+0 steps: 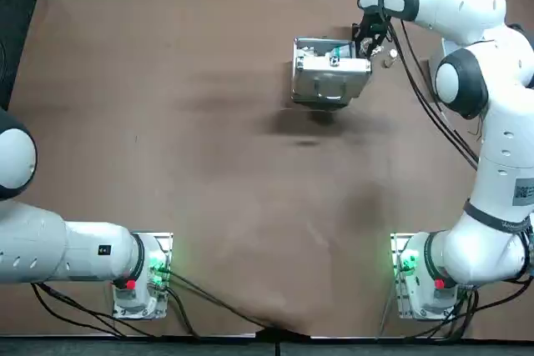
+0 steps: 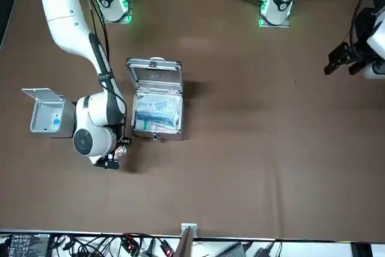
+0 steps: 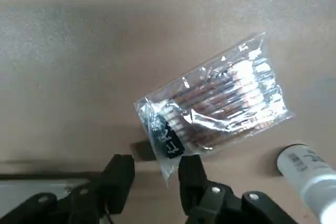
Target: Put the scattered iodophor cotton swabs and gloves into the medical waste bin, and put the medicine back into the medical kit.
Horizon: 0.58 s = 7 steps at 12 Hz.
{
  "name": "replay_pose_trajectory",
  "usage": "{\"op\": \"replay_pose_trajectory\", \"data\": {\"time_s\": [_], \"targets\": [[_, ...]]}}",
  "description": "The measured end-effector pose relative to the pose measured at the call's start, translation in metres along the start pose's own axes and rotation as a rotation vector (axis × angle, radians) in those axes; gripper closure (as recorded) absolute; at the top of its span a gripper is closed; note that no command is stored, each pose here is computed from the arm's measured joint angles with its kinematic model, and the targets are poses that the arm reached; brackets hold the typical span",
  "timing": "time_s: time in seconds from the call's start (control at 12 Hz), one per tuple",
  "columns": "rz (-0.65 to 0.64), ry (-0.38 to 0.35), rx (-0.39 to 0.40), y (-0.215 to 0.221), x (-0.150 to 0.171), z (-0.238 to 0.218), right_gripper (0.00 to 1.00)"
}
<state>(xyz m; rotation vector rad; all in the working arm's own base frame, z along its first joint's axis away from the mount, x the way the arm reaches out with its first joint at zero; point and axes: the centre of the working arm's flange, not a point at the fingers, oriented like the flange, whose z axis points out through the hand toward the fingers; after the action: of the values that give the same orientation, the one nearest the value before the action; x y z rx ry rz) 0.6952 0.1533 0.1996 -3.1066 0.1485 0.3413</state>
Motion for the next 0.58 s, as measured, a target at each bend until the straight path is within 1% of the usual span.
{"op": "replay_pose_trajectory", "data": {"time_s": [0.08,0.25,0.33,0.42,0.58], "targets": [[0.001,0.001,0.0,0.0,0.0005,0.0019,0.49],[0.001,0.0,0.0,0.0001,0.0013,0.0063,0.53],[0.001,0.001,0.0,0.0002,0.0014,0.0064,0.54],[0.002,0.002,0.0,0.0003,0.0015,0.006,0.59],[0.002,0.003,0.0,0.0006,0.0017,0.0056,0.63]]}}
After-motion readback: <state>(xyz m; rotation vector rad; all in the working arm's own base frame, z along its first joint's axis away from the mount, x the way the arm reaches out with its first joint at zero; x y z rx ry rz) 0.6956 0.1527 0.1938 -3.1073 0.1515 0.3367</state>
